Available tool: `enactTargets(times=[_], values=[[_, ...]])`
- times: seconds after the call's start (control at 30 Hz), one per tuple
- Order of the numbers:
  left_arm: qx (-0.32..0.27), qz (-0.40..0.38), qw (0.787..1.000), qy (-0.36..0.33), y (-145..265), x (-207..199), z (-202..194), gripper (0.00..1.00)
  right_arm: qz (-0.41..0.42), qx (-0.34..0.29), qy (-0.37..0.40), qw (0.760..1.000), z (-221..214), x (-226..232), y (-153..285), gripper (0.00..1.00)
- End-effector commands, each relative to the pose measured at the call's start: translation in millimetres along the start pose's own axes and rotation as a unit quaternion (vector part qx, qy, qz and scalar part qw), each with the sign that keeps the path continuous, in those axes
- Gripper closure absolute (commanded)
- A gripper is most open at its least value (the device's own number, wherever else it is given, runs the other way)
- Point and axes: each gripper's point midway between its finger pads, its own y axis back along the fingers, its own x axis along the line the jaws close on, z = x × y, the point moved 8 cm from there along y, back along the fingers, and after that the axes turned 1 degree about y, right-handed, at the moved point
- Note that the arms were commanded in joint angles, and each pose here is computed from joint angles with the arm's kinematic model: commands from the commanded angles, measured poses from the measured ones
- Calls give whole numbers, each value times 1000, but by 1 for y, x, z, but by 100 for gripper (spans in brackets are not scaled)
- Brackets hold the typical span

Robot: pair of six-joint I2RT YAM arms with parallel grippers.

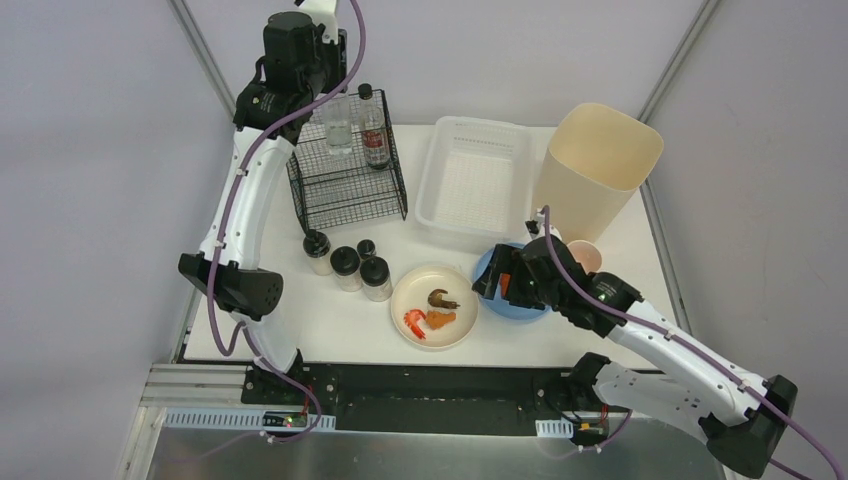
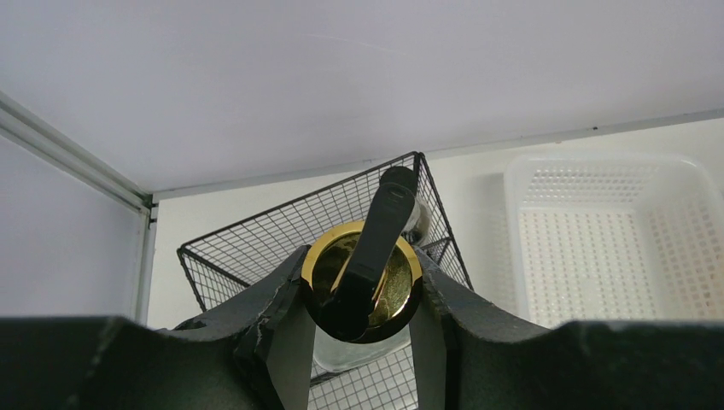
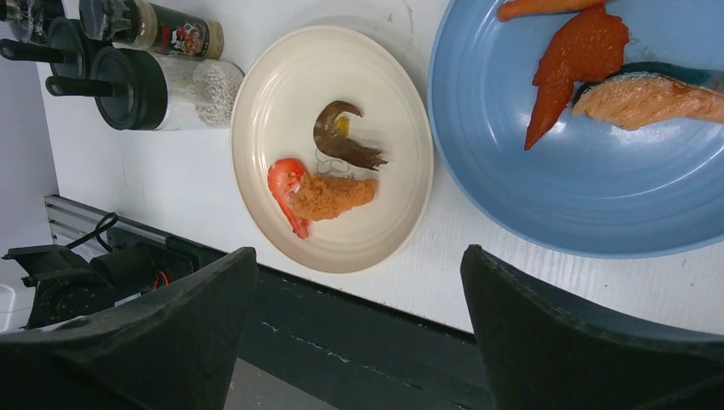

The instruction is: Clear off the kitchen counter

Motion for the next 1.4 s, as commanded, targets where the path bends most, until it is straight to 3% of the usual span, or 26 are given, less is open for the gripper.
enactTargets(times=[0.0,0.77,1.37], values=[[-140,-2,990,0,19,8,65,100,16,-8,-7,1000,0,3,3,7],[-201,43,978,33,-26,33,85,100,25,3,-30,999,-10,-1,-5,7],[-164,51,984,50,-53,40,50,100,26,9,-34,999,-9,1,-9,7]])
